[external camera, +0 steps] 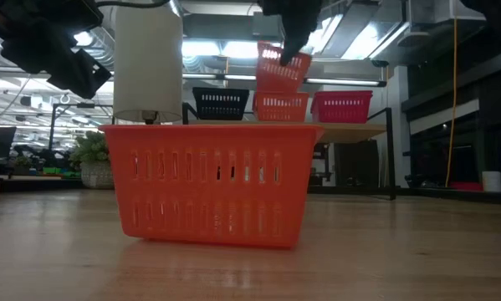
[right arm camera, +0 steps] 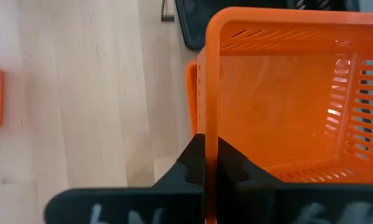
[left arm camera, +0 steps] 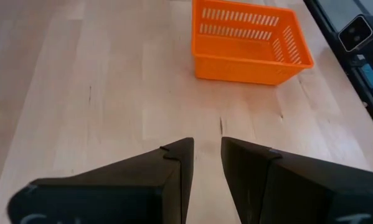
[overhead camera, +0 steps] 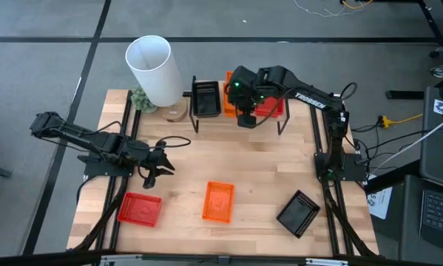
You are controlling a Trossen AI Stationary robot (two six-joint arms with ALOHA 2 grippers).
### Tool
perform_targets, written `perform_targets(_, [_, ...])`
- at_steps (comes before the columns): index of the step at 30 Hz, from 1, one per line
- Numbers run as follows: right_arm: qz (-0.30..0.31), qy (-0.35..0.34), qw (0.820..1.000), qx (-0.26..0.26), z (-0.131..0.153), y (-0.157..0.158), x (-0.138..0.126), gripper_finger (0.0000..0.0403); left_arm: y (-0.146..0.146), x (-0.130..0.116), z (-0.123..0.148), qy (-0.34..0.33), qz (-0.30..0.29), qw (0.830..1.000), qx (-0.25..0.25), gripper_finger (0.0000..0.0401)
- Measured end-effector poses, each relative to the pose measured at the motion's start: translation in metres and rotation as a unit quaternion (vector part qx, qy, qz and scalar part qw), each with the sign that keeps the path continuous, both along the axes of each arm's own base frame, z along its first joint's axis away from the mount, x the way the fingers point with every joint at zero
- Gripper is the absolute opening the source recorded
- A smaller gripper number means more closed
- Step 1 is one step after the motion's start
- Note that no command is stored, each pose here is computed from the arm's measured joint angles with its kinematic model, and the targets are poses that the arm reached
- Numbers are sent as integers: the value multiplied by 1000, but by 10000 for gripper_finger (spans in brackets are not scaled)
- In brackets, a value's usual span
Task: Stack baskets on shelf by color
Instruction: Stack the top orange bin on top of the orange bin on the shelf
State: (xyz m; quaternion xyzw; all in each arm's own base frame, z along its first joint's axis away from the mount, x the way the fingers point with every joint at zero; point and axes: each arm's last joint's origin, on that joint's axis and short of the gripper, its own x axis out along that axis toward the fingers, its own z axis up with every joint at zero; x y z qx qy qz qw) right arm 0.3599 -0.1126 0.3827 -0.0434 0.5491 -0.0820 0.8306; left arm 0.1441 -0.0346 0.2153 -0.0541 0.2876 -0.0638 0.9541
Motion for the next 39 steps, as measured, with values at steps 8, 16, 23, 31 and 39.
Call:
perform_targets(8, [-14, 41, 999, -5, -25, -2, 3, 0, 0, 0, 0, 0, 4, 1000, 2, 74])
perform_targets(16, [-16, 38, 999, -9, -26, -3, 4, 19, 0, 0, 0, 0, 4, 1000, 1, 74])
perform_targets(23, [-28, 32, 999, -5, -26, -3, 5, 61, 0, 0, 0, 0, 6, 1000, -1, 74])
perform_targets(31, [-46, 22, 999, 1, -23, -3, 5, 107, 0, 0, 0, 1, 6, 1000, -1, 74])
perform_targets(39, [-63, -1, 996, 55, -4, 16, 2, 114, 0, 0, 0, 3, 16, 1000, -15, 74])
